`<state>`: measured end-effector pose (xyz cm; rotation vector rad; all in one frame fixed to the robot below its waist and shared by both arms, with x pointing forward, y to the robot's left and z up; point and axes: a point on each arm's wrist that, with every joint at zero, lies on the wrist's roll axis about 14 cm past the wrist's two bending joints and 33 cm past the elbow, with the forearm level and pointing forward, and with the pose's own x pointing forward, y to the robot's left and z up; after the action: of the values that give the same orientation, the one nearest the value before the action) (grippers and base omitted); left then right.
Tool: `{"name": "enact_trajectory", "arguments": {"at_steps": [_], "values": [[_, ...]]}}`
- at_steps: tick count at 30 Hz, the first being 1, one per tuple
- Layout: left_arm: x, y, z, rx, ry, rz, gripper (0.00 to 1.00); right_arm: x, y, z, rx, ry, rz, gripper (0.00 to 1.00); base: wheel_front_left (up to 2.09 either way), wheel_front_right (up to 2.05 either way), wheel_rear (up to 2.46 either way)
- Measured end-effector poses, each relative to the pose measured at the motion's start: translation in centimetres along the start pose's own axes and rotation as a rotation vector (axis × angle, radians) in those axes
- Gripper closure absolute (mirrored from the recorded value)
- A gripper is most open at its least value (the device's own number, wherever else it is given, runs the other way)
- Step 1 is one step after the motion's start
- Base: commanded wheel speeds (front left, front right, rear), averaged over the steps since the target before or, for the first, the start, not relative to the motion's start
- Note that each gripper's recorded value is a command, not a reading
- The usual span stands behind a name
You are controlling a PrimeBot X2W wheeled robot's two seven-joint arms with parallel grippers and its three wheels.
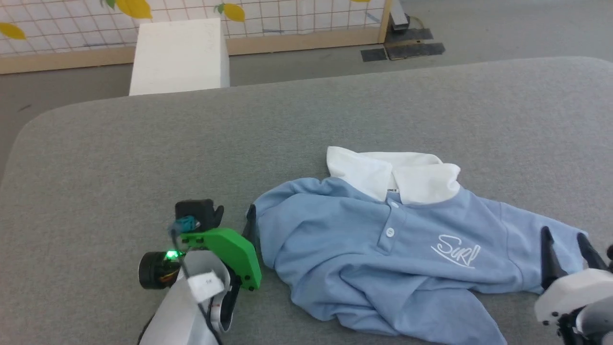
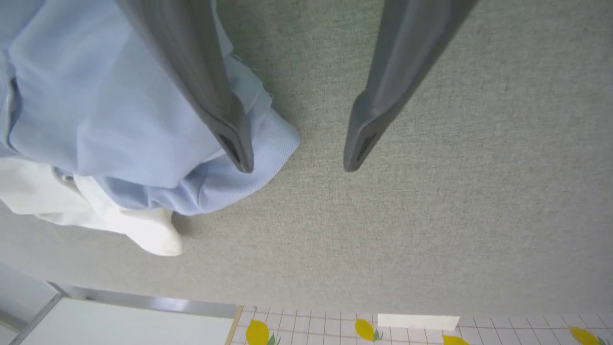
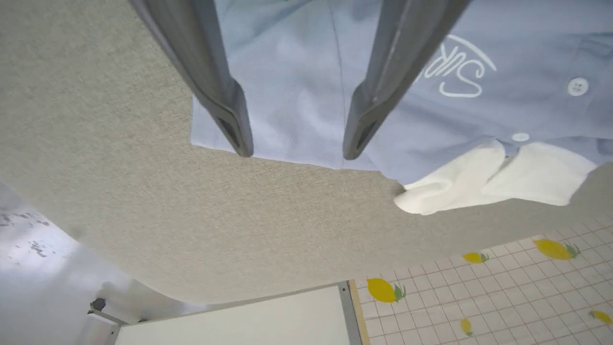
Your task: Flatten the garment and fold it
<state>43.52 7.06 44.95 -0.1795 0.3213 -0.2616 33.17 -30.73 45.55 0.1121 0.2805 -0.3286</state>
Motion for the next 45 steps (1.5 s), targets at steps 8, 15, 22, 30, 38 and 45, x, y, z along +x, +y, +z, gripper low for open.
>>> {"name": "enact_trajectory", "arguments": {"at_steps": [8,15,22,30,38,45], "values": [[2.3,-0.6,-4.6,0.091,0.346,-0.006,0.00,-0.4,2.8,0.6,0.018,-0.044,0.084,0.00,0.00,0.00,0.00],[2.3,-1.1,-7.1,0.167,0.619,-0.039,1.00,-0.5,3.3,0.1,0.022,-0.030,0.097,0.00,0.00,0.00,0.00],[2.7,1.0,-2.0,0.100,0.348,0.031,1.00,-0.1,4.8,0.4,0.034,-0.038,0.142,0.00,0.00,0.00,0.00],[-1.2,9.4,2.0,-0.011,0.162,0.289,1.00,0.5,7.3,1.2,0.031,-0.066,0.211,0.00,0.00,0.00,0.00],[-7.3,15.0,-3.5,-0.109,0.343,0.470,1.00,1.1,9.5,0.3,0.013,-0.011,0.269,0.00,0.00,0.00,0.00],[-7.8,13.9,-2.9,-0.188,0.188,0.444,0.00,2.2,10.4,-0.2,-0.035,0.051,0.283,0.00,0.00,0.00,0.00]]}}
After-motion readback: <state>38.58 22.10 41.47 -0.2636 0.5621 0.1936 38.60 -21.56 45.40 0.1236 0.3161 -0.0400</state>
